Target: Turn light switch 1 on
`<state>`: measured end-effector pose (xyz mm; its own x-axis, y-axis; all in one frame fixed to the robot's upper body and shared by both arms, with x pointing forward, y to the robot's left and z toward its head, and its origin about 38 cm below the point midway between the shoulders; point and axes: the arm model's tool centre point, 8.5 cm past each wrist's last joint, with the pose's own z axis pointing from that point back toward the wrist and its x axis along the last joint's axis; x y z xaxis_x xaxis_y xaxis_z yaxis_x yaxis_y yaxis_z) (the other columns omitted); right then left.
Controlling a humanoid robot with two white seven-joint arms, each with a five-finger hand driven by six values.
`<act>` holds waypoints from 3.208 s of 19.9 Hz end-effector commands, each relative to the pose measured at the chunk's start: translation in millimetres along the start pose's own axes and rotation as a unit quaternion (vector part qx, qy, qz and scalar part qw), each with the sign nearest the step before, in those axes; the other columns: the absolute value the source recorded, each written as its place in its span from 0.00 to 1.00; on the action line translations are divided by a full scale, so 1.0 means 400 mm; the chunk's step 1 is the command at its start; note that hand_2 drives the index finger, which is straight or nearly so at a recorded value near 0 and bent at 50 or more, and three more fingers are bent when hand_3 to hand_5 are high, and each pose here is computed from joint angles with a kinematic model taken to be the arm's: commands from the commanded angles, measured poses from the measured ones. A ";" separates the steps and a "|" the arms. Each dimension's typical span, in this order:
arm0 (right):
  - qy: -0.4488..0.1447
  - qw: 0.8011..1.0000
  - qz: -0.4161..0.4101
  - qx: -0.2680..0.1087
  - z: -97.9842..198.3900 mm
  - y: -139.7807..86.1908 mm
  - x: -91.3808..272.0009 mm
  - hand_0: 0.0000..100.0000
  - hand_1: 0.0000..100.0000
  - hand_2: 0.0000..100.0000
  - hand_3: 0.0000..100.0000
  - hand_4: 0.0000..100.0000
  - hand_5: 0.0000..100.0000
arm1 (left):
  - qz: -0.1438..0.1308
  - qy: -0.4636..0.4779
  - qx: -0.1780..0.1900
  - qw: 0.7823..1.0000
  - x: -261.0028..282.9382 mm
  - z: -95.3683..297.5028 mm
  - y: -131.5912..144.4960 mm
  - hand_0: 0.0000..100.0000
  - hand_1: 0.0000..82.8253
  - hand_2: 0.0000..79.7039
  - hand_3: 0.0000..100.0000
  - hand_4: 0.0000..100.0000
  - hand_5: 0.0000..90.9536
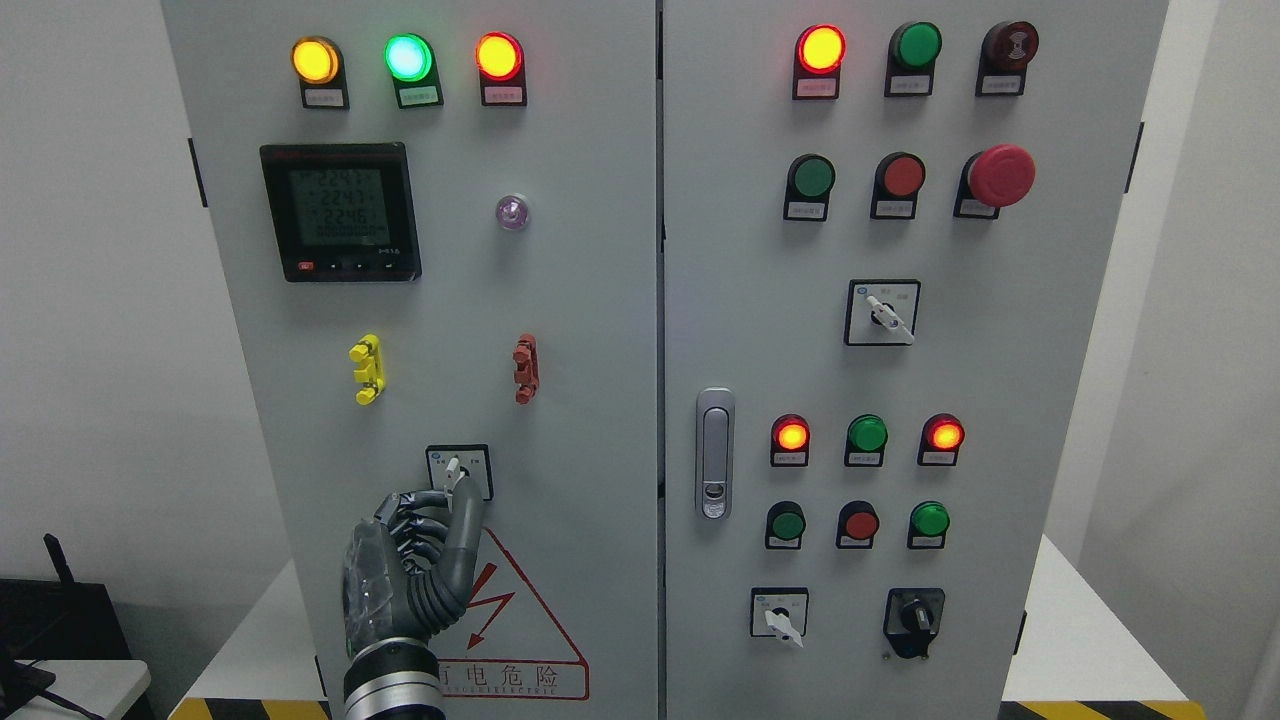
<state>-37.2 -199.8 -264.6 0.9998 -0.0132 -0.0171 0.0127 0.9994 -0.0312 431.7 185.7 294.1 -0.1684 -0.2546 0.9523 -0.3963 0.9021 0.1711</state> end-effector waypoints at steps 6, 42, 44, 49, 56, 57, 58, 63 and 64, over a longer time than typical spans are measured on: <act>0.001 1.000 -0.004 0.001 0.000 0.002 -0.001 0.12 0.39 0.00 0.00 0.00 0.00 | 0.002 -0.001 -0.001 1.000 0.012 -0.004 -0.002 0.29 0.42 0.55 0.79 0.85 0.97; 0.000 1.000 -0.004 0.001 0.000 0.002 -0.001 0.12 0.39 0.00 0.00 0.00 0.00 | -0.004 0.006 -0.006 1.000 0.008 -0.008 -0.006 0.40 0.28 0.54 0.78 0.85 0.97; 0.001 1.000 -0.004 0.001 0.000 0.002 -0.001 0.12 0.39 0.00 0.00 0.00 0.00 | -0.004 0.006 -0.007 1.000 0.007 -0.009 -0.007 0.40 0.28 0.54 0.78 0.85 0.97; 0.000 1.000 -0.004 0.001 0.000 0.002 -0.001 0.12 0.39 0.00 0.00 0.00 0.00 | -0.004 0.005 -0.007 1.000 0.008 -0.010 -0.006 0.40 0.29 0.54 0.79 0.85 0.97; -0.001 1.000 -0.004 0.001 0.000 0.002 0.002 0.12 0.39 0.00 0.00 0.00 0.00 | -0.006 0.004 -0.012 1.000 0.009 -0.012 -0.005 0.43 0.29 0.54 0.79 0.85 0.97; -0.001 1.000 -0.004 0.001 0.000 0.002 0.002 0.12 0.39 0.00 0.00 0.00 0.00 | -0.007 0.005 -0.012 1.000 0.010 -0.012 -0.006 0.43 0.28 0.54 0.79 0.85 0.97; 0.000 1.000 -0.004 0.001 0.000 0.002 -0.001 0.12 0.39 0.00 0.00 0.00 0.00 | -0.006 0.004 -0.012 1.000 0.012 -0.014 -0.006 0.44 0.28 0.54 0.79 0.85 0.97; -0.001 1.000 -0.004 0.001 0.000 0.002 0.002 0.12 0.39 0.00 0.00 0.00 0.00 | -0.007 0.005 -0.013 1.000 0.011 -0.016 -0.008 0.47 0.27 0.54 0.80 0.85 0.97; 0.000 1.000 -0.004 0.001 0.000 0.002 -0.001 0.12 0.39 0.00 0.00 0.00 0.00 | -0.008 0.006 -0.014 1.000 0.009 -0.016 -0.009 0.47 0.27 0.55 0.80 0.85 0.97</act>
<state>-37.2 -199.7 -264.6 0.9998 -0.0133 -0.0166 0.0128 0.9994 -0.0310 437.0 183.8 299.1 -0.1545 -0.2619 0.9526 -0.3760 0.9072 0.1885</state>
